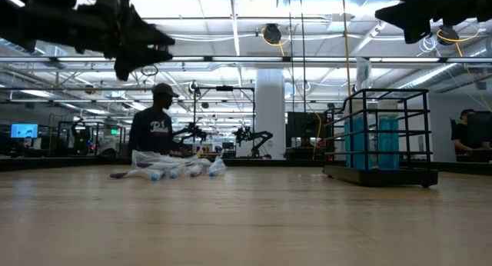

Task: Pick & Place toothbrushing station
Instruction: Put the blue toothbrush into the black organizer

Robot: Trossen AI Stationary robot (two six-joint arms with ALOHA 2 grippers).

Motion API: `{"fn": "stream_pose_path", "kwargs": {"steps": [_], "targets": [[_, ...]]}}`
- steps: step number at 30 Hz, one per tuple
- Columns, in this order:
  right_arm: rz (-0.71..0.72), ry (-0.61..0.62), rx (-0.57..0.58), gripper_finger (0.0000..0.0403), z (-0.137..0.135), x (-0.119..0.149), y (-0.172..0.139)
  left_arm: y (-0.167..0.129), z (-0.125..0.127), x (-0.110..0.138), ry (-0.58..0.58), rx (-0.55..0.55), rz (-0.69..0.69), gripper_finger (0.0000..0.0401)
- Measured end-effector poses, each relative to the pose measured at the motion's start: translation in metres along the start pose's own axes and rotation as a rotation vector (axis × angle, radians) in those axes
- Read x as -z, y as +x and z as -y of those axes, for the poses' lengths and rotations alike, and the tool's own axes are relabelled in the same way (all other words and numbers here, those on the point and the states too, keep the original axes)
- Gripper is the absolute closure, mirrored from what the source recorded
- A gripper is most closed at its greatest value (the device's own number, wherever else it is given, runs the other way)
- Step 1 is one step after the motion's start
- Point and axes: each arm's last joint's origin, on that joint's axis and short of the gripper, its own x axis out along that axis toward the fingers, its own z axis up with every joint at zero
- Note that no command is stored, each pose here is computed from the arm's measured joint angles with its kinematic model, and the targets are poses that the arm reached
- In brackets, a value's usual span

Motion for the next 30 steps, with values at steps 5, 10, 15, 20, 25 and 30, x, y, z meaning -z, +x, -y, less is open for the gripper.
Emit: {"fn": "stream_pose_path", "kwargs": {"steps": [5,10,15,20,25,30], "targets": [[0.012,0.006,0.007,0.0193,-0.001,-0.010,0.004,0.006,-0.007,0.013,-0.109,-0.067,-0.095,0.0210],[-0.006,-0.011,0.010,0.0193,-0.003,-0.008,0.007,0.014,-0.017,0.035,-0.206,-0.175,-0.238,0.0210],[-0.004,-0.010,0.011,0.0193,-0.004,-0.008,0.009,0.022,-0.025,0.059,-0.289,-0.274,-0.349,0.0210],[0.021,0.005,0.011,0.0193,-0.005,-0.011,0.010,0.032,-0.030,0.074,-0.310,-0.362,-0.447,0.0210],[0.034,0.008,0.011,0.0193,-0.005,-0.012,0.010,0.049,-0.033,0.075,-0.272,-0.478,-0.583,0.0210],[0.040,0.010,0.011,0.0193,-0.005,-0.013,0.010,0.066,-0.037,0.067,-0.212,-0.626,-0.688,0.0210]]}}
